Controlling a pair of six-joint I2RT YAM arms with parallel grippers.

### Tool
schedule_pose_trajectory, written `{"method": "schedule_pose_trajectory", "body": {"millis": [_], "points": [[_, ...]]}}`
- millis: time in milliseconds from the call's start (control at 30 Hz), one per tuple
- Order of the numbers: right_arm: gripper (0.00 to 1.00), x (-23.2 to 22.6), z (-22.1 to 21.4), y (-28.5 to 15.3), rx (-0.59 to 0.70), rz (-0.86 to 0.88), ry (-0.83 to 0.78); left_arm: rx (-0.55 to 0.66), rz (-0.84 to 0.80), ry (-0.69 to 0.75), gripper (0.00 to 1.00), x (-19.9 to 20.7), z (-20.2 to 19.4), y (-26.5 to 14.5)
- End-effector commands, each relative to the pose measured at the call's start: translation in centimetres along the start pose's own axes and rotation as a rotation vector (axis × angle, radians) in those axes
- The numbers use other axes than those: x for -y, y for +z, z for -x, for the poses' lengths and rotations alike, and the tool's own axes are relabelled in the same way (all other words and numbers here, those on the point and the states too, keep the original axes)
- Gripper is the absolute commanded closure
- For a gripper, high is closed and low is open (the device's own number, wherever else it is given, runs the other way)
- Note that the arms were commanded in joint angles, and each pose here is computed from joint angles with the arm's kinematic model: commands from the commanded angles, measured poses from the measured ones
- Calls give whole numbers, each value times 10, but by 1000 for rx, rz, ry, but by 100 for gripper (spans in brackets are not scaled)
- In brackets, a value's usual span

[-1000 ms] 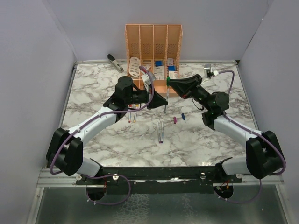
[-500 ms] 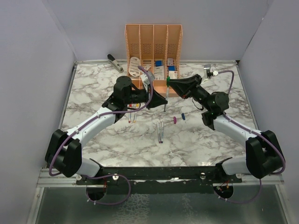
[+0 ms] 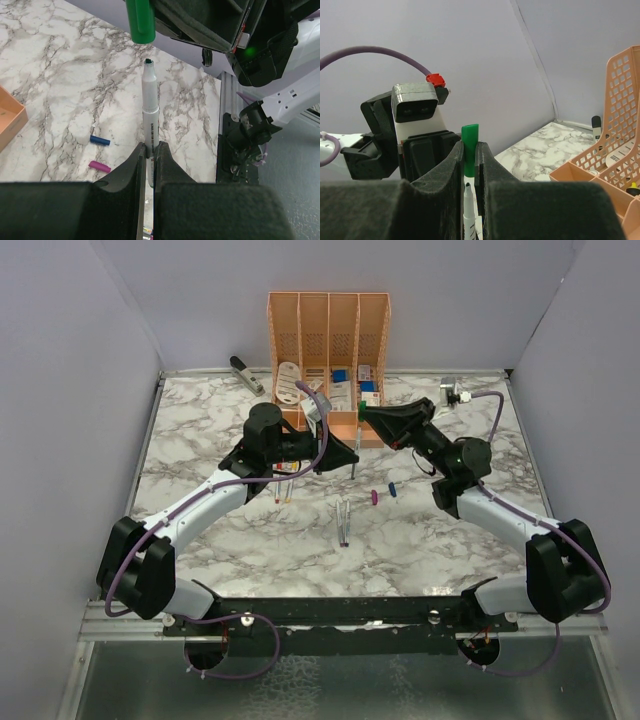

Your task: Insert the pens into the pen caps

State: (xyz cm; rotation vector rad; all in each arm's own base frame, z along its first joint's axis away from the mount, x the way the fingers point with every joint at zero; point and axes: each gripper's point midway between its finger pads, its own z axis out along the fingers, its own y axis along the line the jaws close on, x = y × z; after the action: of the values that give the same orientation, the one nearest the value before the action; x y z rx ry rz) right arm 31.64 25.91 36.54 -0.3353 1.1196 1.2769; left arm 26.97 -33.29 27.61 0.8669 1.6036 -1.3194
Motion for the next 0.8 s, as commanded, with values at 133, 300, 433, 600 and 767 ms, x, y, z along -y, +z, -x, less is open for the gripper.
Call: {"method": "schedule_pose_trajectory", "body": {"millis": [133, 300, 433, 600, 767], "points": [[99, -8, 12, 9, 27, 36, -2, 29, -2, 35, 100, 2, 10, 1], [99, -9, 4, 7, -11, 39, 8, 34, 16, 38, 100, 0, 11, 0], [99, -10, 2, 3, -25, 31, 5, 41, 28, 42, 100, -1, 12, 0], [99, -10, -3, 0, -37, 27, 4, 43, 26, 46, 100, -1, 14, 0], [99, -8, -5, -1, -41, 22, 1, 41, 17, 46, 100, 0, 14, 1]]}}
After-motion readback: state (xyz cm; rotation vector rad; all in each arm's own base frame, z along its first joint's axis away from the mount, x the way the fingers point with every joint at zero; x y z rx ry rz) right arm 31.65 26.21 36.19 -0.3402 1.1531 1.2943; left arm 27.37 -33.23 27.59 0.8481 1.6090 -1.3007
